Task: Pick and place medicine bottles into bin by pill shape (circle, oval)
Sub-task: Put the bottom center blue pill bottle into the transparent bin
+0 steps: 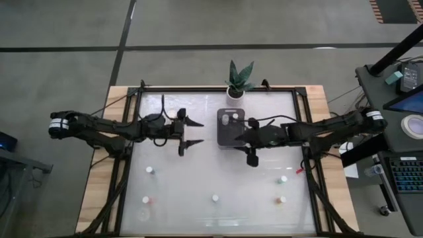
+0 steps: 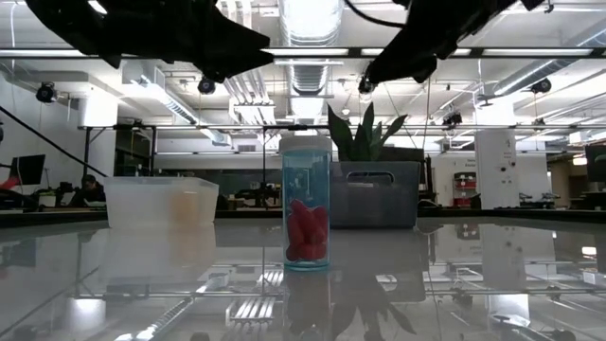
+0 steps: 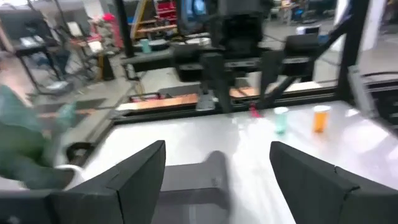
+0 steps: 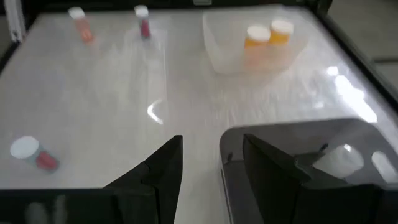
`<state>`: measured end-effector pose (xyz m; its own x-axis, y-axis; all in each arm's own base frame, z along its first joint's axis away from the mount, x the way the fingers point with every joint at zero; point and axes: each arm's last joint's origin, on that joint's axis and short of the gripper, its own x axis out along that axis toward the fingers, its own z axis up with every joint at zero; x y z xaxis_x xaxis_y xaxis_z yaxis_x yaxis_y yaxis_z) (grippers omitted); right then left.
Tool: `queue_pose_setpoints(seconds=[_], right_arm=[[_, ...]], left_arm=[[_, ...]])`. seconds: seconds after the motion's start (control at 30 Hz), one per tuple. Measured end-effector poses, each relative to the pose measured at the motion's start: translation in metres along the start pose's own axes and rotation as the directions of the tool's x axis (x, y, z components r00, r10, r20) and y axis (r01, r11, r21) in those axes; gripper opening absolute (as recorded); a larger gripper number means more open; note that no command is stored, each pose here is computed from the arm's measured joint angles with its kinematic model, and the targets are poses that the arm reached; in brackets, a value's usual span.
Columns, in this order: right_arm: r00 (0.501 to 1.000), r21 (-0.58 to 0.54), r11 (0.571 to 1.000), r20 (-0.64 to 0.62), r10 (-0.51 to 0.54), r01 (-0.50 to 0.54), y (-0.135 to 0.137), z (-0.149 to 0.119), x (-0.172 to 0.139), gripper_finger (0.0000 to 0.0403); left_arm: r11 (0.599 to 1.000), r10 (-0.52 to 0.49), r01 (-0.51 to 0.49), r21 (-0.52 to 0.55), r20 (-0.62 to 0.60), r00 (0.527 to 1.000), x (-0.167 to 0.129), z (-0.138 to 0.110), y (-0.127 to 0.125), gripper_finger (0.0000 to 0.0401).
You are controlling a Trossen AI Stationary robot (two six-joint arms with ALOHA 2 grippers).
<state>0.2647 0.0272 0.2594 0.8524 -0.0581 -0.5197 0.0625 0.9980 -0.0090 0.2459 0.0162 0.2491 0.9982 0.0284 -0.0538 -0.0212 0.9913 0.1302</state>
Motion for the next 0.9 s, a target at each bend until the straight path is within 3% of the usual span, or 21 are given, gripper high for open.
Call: queue_pose_setpoints(seconds=[0.33,0.67,0.9], right_arm=[[0.973,-0.113,0.994,0.232,0.019,0.008,-0.005,-0.023,-0.021,0.016],[0.917,-0.214,0.976,0.394,0.06,0.028,-0.02,-0.037,-0.036,0.016],[0.888,-0.224,0.975,0.45,0.095,0.01,-0.031,-0.034,-0.048,0.016]], left_arm=[[0.996,0.074,-0.077,-0.052,-0.053,0.996,0.001,0.014,-0.039,0.0272],[0.984,0.058,-0.077,-0.161,-0.116,0.991,0.008,0.038,-0.047,0.0272],[0.961,0.024,-0.107,-0.257,-0.306,0.952,0.027,0.046,-0.057,0.0272]])
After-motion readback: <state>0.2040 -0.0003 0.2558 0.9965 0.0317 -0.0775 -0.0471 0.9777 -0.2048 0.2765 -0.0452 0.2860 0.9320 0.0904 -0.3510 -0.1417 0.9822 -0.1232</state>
